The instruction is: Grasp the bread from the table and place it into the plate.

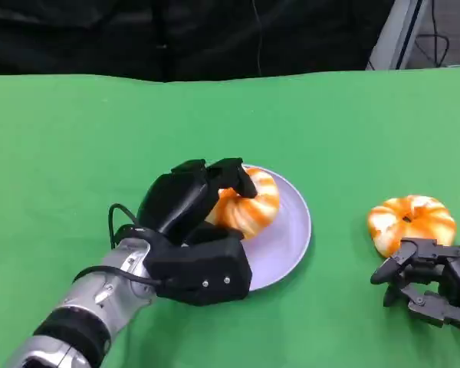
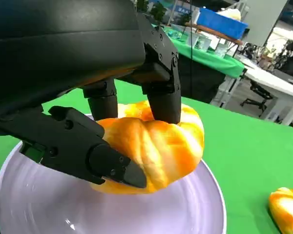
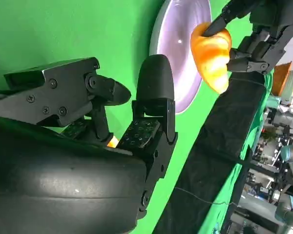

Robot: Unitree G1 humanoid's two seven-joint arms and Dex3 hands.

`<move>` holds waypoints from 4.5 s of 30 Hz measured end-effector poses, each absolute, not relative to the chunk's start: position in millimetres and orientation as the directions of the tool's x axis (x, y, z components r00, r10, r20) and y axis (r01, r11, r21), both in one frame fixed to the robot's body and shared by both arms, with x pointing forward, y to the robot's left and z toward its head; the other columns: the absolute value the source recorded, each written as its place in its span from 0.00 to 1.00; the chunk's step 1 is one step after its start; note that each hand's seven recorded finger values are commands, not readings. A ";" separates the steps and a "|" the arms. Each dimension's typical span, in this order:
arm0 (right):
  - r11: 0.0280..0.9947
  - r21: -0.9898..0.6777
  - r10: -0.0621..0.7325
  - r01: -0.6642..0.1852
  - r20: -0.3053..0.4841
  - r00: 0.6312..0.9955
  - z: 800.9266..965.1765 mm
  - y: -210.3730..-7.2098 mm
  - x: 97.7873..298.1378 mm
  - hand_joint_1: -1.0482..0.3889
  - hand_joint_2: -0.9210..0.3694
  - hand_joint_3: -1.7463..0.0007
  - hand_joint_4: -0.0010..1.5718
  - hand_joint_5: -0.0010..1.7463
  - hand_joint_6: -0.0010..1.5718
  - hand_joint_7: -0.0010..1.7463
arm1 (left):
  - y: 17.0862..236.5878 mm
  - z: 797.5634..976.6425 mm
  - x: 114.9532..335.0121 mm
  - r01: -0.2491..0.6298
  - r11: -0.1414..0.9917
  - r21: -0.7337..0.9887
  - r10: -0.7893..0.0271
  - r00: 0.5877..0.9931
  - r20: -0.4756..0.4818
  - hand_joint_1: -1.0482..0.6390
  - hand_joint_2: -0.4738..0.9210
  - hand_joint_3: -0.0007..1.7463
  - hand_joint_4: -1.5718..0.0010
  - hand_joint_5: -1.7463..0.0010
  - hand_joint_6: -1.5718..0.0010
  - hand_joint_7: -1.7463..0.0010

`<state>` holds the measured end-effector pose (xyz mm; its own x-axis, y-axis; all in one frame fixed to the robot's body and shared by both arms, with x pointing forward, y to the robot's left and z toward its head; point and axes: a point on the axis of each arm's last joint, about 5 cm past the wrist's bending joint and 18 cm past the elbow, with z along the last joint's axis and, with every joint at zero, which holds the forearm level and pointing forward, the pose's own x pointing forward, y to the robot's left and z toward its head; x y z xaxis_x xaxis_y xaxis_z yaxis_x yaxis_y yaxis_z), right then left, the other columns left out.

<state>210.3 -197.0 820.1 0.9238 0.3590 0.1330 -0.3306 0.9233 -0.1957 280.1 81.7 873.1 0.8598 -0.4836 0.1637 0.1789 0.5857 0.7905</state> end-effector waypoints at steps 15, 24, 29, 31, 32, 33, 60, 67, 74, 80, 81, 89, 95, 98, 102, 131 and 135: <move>0.924 -0.199 0.355 -0.325 0.136 0.925 820.5 -196.5 210.6 0.78 0.07 0.66 0.58 0.76 0.63 0.51 | 79.7 866.8 281.4 0.224 0.546 0.807 -0.491 0.866 0.092 0.55 1.00 0.12 0.61 0.15 0.50 0.39; 0.924 -0.200 0.355 -0.325 0.137 0.925 820.6 -196.5 210.6 0.77 0.08 0.65 0.58 0.77 0.62 0.52 | 78.5 865.4 282.5 0.240 0.532 0.812 -0.489 0.870 0.064 0.51 1.00 0.13 0.61 0.27 0.46 0.60; 0.925 -0.199 0.354 -0.324 0.136 0.925 820.4 -196.5 210.2 0.77 0.08 0.64 0.57 0.77 0.62 0.53 | 77.9 865.4 283.0 0.243 0.517 0.821 -0.496 0.867 0.055 0.49 1.00 0.11 0.56 0.43 0.40 0.76; 0.925 -0.199 0.355 -0.325 0.136 0.925 820.4 -196.6 210.2 0.77 0.08 0.64 0.57 0.77 0.62 0.53 | 77.5 865.9 283.3 0.243 0.505 0.828 -0.502 0.863 0.053 0.45 1.00 0.10 0.52 0.59 0.37 0.88; 0.924 -0.199 0.357 -0.328 0.136 0.924 820.4 -196.6 210.2 0.77 0.09 0.64 0.57 0.78 0.62 0.53 | 77.3 865.8 283.3 0.244 0.501 0.830 -0.504 0.862 0.051 0.45 1.00 0.10 0.51 0.62 0.36 0.90; 0.923 -0.198 0.360 -0.331 0.136 0.923 820.4 -196.7 210.2 0.77 0.09 0.64 0.57 0.78 0.62 0.53 | 77.2 865.6 283.2 0.245 0.498 0.832 -0.506 0.861 0.049 0.43 1.00 0.10 0.49 0.71 0.38 0.95; 0.925 -0.193 0.355 -0.326 0.138 0.925 820.1 -195.2 210.2 0.77 0.09 0.63 0.57 0.78 0.61 0.54 | 82.7 870.4 287.4 0.202 0.461 0.864 -0.503 0.862 0.068 0.16 1.00 0.12 0.63 1.00 0.71 1.00; 0.924 -0.194 0.358 -0.330 0.136 0.924 820.0 -195.2 210.1 0.76 0.10 0.62 0.57 0.78 0.61 0.54 | 88.2 874.9 289.6 0.178 0.485 0.856 -0.498 0.861 0.103 0.12 1.00 0.17 0.64 1.00 0.72 1.00; 0.923 -0.193 0.361 -0.333 0.135 0.923 819.9 -195.4 210.1 0.77 0.10 0.61 0.57 0.78 0.60 0.55 | 95.4 879.7 289.3 0.155 0.514 0.843 -0.501 0.853 0.148 0.10 1.00 0.18 0.66 1.00 0.72 1.00; 0.924 -0.195 0.359 -0.330 0.135 0.924 819.8 -195.2 210.0 0.77 0.10 0.60 0.57 0.78 0.60 0.55 | 103.1 880.2 283.3 0.146 0.547 0.824 -0.499 0.848 0.181 0.09 1.00 0.19 0.66 1.00 0.73 1.00; 0.924 -0.195 0.359 -0.330 0.134 0.924 819.8 -195.2 210.0 0.77 0.10 0.60 0.57 0.78 0.60 0.55 | 104.8 880.5 282.0 0.140 0.554 0.821 -0.496 0.847 0.190 0.09 1.00 0.19 0.66 1.00 0.73 1.00; 0.923 -0.192 0.361 -0.334 0.129 0.924 819.4 -195.3 209.9 0.78 0.10 0.60 0.57 0.78 0.60 0.55 | 119.7 878.9 271.6 0.107 0.590 0.800 -0.467 0.854 0.230 0.09 1.00 0.21 0.68 1.00 0.75 1.00; 0.919 -0.188 0.372 -0.346 0.126 0.920 819.2 -195.7 209.8 0.79 0.09 0.60 0.57 0.79 0.60 0.56 | 131.6 878.3 264.8 0.083 0.626 0.775 -0.428 0.868 0.252 0.09 1.00 0.21 0.68 1.00 0.75 1.00; 0.921 -0.185 0.369 -0.344 0.126 0.921 819.1 -196.0 209.8 0.79 0.09 0.60 0.56 0.79 0.59 0.56 | 135.0 877.6 261.7 0.073 0.649 0.757 -0.406 0.875 0.264 0.11 1.00 0.20 0.66 0.99 0.73 0.99; 0.921 -0.184 0.369 -0.344 0.125 0.921 819.0 -196.1 209.6 0.78 0.09 0.61 0.56 0.79 0.59 0.57 | 142.2 873.2 254.0 0.060 0.706 0.706 -0.367 0.883 0.293 0.13 1.00 0.19 0.64 0.99 0.71 0.99; 0.921 -0.169 0.374 -0.352 0.117 0.920 818.3 -197.6 209.4 0.79 0.07 0.62 0.56 0.80 0.59 0.57 | 182.5 858.7 220.1 -0.125 0.917 0.380 -0.072 0.883 0.464 0.22 1.00 0.13 0.53 0.99 0.62 0.99; 0.921 -0.167 0.373 -0.352 0.118 0.920 818.4 -198.2 209.3 0.79 0.07 0.62 0.57 0.79 0.59 0.56 | 187.9 854.2 215.5 -0.129 0.927 0.352 -0.055 0.883 0.466 0.22 1.00 0.13 0.53 0.99 0.61 0.99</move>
